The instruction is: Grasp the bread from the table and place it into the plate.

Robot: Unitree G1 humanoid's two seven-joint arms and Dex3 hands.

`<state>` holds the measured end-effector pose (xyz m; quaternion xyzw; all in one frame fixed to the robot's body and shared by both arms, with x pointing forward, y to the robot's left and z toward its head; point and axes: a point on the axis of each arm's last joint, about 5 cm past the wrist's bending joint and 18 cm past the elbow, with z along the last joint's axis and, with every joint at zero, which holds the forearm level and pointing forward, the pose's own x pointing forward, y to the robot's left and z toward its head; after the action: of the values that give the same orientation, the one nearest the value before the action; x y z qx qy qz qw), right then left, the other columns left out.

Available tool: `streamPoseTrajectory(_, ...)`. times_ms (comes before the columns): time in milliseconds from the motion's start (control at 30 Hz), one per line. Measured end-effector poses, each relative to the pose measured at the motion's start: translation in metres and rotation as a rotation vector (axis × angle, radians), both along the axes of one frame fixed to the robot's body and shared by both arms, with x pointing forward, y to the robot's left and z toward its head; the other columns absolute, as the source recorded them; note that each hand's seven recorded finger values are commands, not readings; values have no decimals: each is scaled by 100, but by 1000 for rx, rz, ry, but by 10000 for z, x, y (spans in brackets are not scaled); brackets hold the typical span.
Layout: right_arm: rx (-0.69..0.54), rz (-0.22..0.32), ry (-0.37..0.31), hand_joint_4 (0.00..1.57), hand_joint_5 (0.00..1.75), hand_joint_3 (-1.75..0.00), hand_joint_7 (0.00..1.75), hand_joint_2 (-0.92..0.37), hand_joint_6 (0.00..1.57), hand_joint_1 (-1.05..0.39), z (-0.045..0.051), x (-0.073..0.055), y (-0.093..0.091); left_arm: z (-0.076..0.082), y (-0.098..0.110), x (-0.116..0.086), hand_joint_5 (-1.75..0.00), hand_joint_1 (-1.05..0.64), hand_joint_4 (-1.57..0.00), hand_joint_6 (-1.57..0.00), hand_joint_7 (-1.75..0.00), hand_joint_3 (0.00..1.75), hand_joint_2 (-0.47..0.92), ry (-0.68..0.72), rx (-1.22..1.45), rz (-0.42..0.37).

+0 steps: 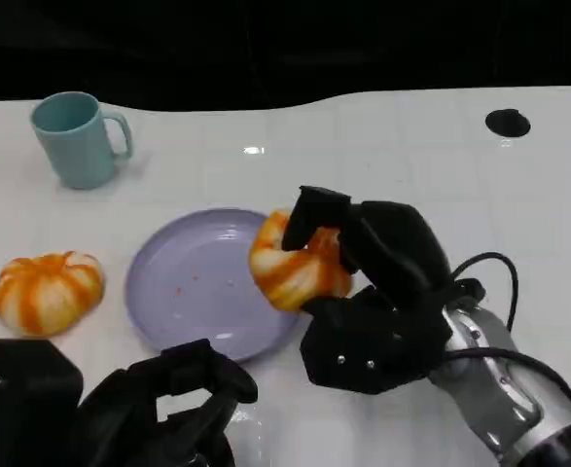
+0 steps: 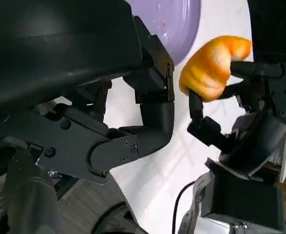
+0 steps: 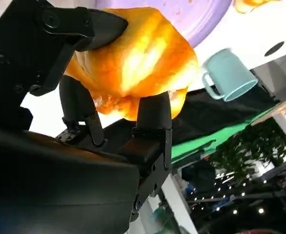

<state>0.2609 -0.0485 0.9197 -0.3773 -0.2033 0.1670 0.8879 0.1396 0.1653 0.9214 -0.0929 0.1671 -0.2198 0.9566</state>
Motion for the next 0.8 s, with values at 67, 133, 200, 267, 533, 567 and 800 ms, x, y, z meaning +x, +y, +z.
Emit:
streamPoseTrajectory(67,4,3,6,90,175,-133,172,-32,67,-17,2,7,14,-6,-8,-8,-175,-33,-68,-60,-146,76,81,4,-1,0)
streamPoseTrajectory(133,9,2,24,90,175,-129,174,-34,66,-16,-18,11,23,-15,-17,-19,-175,-34,-69,-60,-147,77,82,10,-5,1)
streamPoseTrajectory(200,9,5,35,90,175,-123,174,-37,66,-15,-31,13,42,-25,-20,-34,-175,-34,-67,-60,-147,77,82,16,-6,1)
streamPoseTrajectory(267,7,7,44,90,175,-121,175,-39,66,-15,-34,31,68,-22,-27,-39,-175,-33,-66,-59,-148,77,81,15,-7,-2)
streamPoseTrajectory(533,39,31,131,76,175,-99,85,-51,82,-17,-58,81,254,14,-46,-53,-175,-35,-67,-60,-149,77,81,-7,8,-10)
streamPoseTrajectory(567,48,37,159,68,162,-89,71,-57,82,-16,-63,80,277,14,-50,-55,-175,-34,-68,-60,-149,77,81,-7,8,-11)
streamPoseTrajectory(800,30,92,320,36,31,-23,3,-91,56,-37,-12,130,347,48,-70,-71,-175,-33,-69,-60,-151,83,79,-20,3,0)
